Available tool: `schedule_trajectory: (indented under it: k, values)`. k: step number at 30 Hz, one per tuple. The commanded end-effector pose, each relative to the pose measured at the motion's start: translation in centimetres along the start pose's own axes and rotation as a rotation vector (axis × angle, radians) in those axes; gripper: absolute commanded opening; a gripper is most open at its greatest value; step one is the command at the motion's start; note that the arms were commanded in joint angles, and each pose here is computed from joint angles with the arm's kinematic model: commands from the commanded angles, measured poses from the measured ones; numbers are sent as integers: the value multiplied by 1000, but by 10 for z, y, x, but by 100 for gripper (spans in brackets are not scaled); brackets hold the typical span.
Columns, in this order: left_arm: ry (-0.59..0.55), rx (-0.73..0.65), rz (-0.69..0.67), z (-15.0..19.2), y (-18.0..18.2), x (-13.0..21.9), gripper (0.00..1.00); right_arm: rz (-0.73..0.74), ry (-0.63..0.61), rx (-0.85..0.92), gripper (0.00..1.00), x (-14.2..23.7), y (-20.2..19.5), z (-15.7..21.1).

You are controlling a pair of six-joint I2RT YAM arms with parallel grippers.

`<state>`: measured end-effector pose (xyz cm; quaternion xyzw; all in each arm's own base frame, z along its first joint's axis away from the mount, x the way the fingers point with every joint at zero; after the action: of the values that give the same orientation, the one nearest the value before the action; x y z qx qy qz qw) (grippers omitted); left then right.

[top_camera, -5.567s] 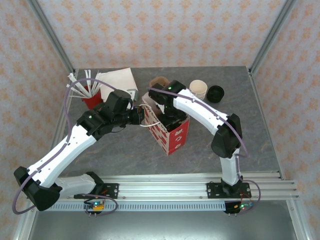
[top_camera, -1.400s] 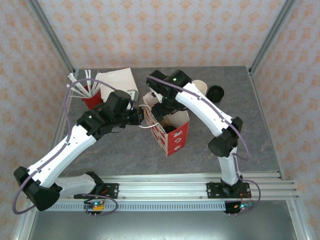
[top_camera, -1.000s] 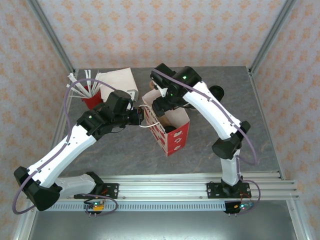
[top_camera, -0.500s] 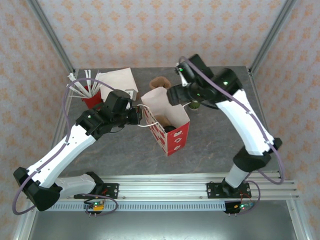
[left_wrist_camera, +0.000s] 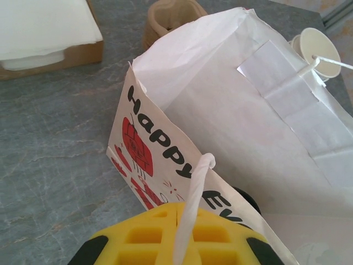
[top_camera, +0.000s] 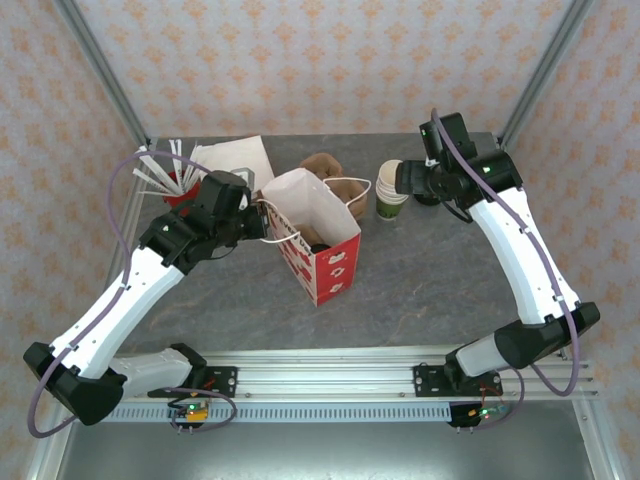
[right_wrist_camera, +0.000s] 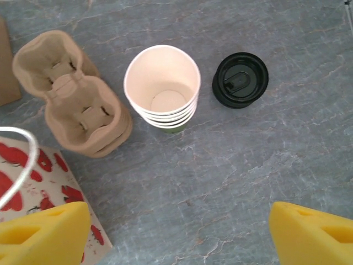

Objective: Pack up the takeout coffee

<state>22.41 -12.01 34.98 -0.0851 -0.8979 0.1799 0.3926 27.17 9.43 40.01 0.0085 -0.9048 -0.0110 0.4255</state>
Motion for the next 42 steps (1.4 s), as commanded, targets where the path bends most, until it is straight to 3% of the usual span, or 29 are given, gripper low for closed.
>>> schedule_trajectory:
  k: [1, 15, 26, 31, 35, 39, 42]
  values:
    - [-35, -6, -24, -6, 3, 8, 7, 16, -84, -35, 85, 3, -6, -4]
    - [-16, -18, -86, -3, 9, 1, 9, -90, -87, -45, 85, -12, 3, 3]
    - [-67, 14, -5, -15, -2, 22, 51, -189, -92, -29, 84, -6, 11, 6]
    - [-208, -34, 28, -33, -7, 58, 74, -333, -198, 79, 84, 16, 36, 13]
    - [-360, -62, -87, -50, 5, 81, 86, -404, -271, 142, 84, 29, 51, 19]
    - [-353, 8, -300, -77, 38, 75, 84, -469, -333, 194, 84, 38, 62, 26]
    - [-325, 68, -386, -94, 64, 57, 81, -526, -349, 205, 84, 39, 67, 29]
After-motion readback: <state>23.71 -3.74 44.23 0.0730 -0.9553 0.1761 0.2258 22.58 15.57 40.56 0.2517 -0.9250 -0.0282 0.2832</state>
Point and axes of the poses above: each hand's point on the last joint's axis, 136 mm out from that joint toward the fingers, its own x axis back along the fingers, its own y axis along the line the jaws close on, z = x × y, the point moved 10 cm from there along x, back along the fingers, and after that the axes turned 2 degrees about x, right-handed, at the moved point
